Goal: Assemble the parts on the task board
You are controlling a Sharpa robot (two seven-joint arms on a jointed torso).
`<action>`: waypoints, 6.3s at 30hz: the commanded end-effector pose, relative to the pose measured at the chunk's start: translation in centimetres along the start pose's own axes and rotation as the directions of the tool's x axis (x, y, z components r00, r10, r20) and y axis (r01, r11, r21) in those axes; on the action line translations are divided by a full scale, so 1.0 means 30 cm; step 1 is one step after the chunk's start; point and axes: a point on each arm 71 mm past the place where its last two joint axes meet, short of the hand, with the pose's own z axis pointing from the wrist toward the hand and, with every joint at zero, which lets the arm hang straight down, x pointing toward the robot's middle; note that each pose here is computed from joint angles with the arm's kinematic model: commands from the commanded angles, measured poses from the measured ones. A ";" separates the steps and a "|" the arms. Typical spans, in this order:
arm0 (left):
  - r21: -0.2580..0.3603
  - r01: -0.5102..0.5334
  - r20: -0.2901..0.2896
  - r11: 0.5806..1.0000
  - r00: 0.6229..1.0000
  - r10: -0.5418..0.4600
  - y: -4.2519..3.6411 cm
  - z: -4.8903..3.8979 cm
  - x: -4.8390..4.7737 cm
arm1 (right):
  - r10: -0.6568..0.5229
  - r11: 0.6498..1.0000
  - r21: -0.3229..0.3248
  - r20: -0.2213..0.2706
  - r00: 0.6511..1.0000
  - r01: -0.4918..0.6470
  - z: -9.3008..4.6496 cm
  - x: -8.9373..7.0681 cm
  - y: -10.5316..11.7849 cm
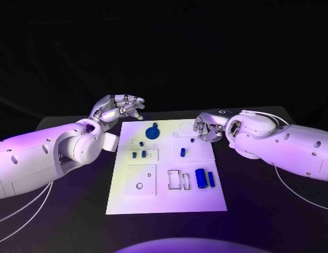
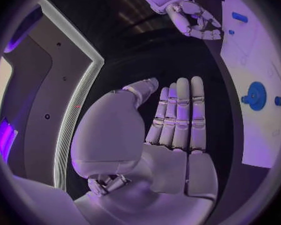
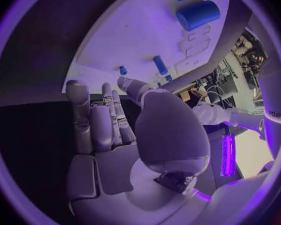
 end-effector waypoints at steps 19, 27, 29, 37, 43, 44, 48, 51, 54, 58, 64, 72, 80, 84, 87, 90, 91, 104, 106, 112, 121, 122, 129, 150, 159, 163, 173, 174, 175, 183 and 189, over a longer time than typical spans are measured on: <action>0.043 0.073 -0.004 0.996 0.997 -0.073 -0.015 -0.007 0.015 | -0.065 0.998 -0.028 -0.038 0.997 0.064 0.035 0.076 0.062; 0.035 0.074 -0.005 0.997 0.997 -0.074 -0.013 -0.008 0.012 | -0.075 0.997 -0.029 -0.048 0.996 0.074 0.042 0.091 0.070; 0.032 0.074 -0.006 0.997 0.997 -0.074 -0.013 -0.008 0.012 | -0.082 0.996 -0.027 -0.053 0.995 0.081 0.043 0.095 0.071; 0.022 0.074 -0.005 0.997 0.997 -0.074 -0.011 -0.010 0.009 | -0.140 0.990 -0.012 -0.080 0.987 0.139 0.041 0.110 0.065; 0.016 0.073 -0.003 0.997 0.997 -0.073 -0.010 -0.010 0.008 | -0.175 0.984 0.001 -0.085 0.981 0.176 0.037 0.118 0.062; 0.015 0.073 -0.003 0.997 0.997 -0.073 -0.010 -0.010 0.008 | -0.182 0.983 0.003 -0.084 0.980 0.183 0.037 0.119 0.062; 0.012 0.073 -0.004 0.997 0.997 -0.073 -0.009 -0.010 0.007 | -0.204 0.979 0.005 -0.082 0.976 0.205 0.036 0.127 0.066; 0.010 0.074 -0.004 0.997 0.997 -0.073 -0.008 -0.010 0.007 | -0.209 0.978 0.002 -0.081 0.974 0.210 0.036 0.136 0.072; 0.007 0.074 -0.004 0.997 0.997 -0.074 -0.008 -0.010 0.007 | -0.209 0.978 -0.003 -0.079 0.975 0.209 0.037 0.151 0.081; 0.004 0.073 -0.003 0.997 0.997 -0.073 -0.007 -0.010 0.007 | -0.204 0.979 -0.004 -0.066 0.977 0.204 0.036 0.161 0.085; 0.001 0.071 0.001 0.997 0.997 -0.071 -0.006 -0.010 0.005 | -0.193 0.981 0.005 -0.016 0.981 0.193 0.031 0.157 0.079; -0.004 0.069 0.004 0.998 0.998 -0.069 -0.004 -0.009 0.003 | -0.171 0.985 0.007 0.055 0.984 0.171 0.016 0.142 0.072; -0.008 0.068 0.007 0.998 0.998 -0.068 -0.002 -0.009 -0.003 | -0.132 0.991 0.000 0.123 0.984 0.133 0.000 0.118 0.070; -0.011 0.067 0.009 0.998 0.998 -0.067 -0.001 -0.008 -0.006 | -0.115 0.993 -0.002 0.146 0.983 0.117 -0.009 0.105 0.068; -0.012 0.066 0.011 0.998 0.998 -0.066 0.000 -0.008 -0.009 | -0.104 0.994 -0.003 0.156 0.982 0.106 -0.017 0.092 0.066; -0.014 0.065 0.012 0.998 0.998 -0.065 0.001 -0.008 -0.012 | -0.089 0.996 -0.004 0.166 0.982 0.091 -0.028 0.074 0.064; -0.015 0.065 0.012 0.998 0.998 -0.065 0.001 -0.008 -0.013 | -0.083 0.996 -0.005 0.169 0.982 0.085 -0.032 0.067 0.065; -0.020 0.066 0.010 0.998 0.998 -0.066 0.003 -0.008 -0.015 | 0.005 0.998 -0.059 0.204 0.979 0.007 -0.080 0.014 0.135; -0.021 0.066 0.010 0.998 0.998 -0.066 0.003 -0.008 -0.015 | 0.020 0.997 -0.077 0.206 0.978 -0.004 -0.083 0.011 0.160; -0.021 0.068 0.007 0.997 0.998 -0.068 0.004 -0.005 -0.011 | 0.072 0.984 -0.172 0.200 0.977 -0.037 -0.083 0.009 0.289; -0.023 0.068 0.007 0.997 0.998 -0.068 0.008 0.003 -0.002 | 0.114 0.962 -0.262 0.147 0.983 -0.073 -0.063 0.059 0.424; -0.024 0.068 0.007 0.997 0.998 -0.068 0.008 0.004 0.000 | 0.119 0.960 -0.268 0.138 0.983 -0.079 -0.061 0.071 0.436; -0.025 0.069 0.004 0.997 0.998 -0.069 0.010 0.011 0.009 | 0.139 0.950 -0.293 0.089 0.986 -0.108 -0.047 0.140 0.488; -0.030 0.070 0.002 0.997 0.998 -0.070 0.013 0.016 0.017 | 0.155 0.942 -0.304 0.014 0.988 -0.143 -0.018 0.263 0.543; -0.031 0.071 0.000 0.997 0.997 -0.071 0.014 0.017 0.019 | 0.153 0.941 -0.304 0.001 0.988 -0.145 -0.017 0.276 0.549; -0.031 0.071 -0.001 0.997 0.997 -0.071 0.014 0.018 0.020 | 0.150 0.942 -0.302 -0.004 0.989 -0.144 -0.015 0.280 0.548; -0.033 0.072 -0.003 0.997 0.997 -0.072 0.015 0.019 0.022 | 0.139 0.945 -0.295 -0.021 0.990 -0.139 -0.010 0.293 0.549; -0.033 0.072 -0.003 0.997 0.997 -0.072 0.015 0.019 0.022 | 0.137 0.946 -0.294 -0.022 0.990 -0.138 -0.010 0.294 0.548; -0.033 0.072 -0.002 0.997 0.997 -0.072 0.015 0.019 0.022 | 0.135 0.947 -0.292 -0.024 0.991 -0.136 -0.009 0.295 0.547; -0.034 0.072 -0.002 0.997 0.997 -0.072 0.015 0.019 0.021 | 0.122 0.949 -0.289 -0.033 0.992 -0.126 -0.005 0.302 0.551; -0.035 0.072 -0.003 0.997 0.997 -0.072 0.015 0.019 0.022 | 0.105 0.950 -0.293 -0.035 0.994 -0.111 -0.002 0.310 0.563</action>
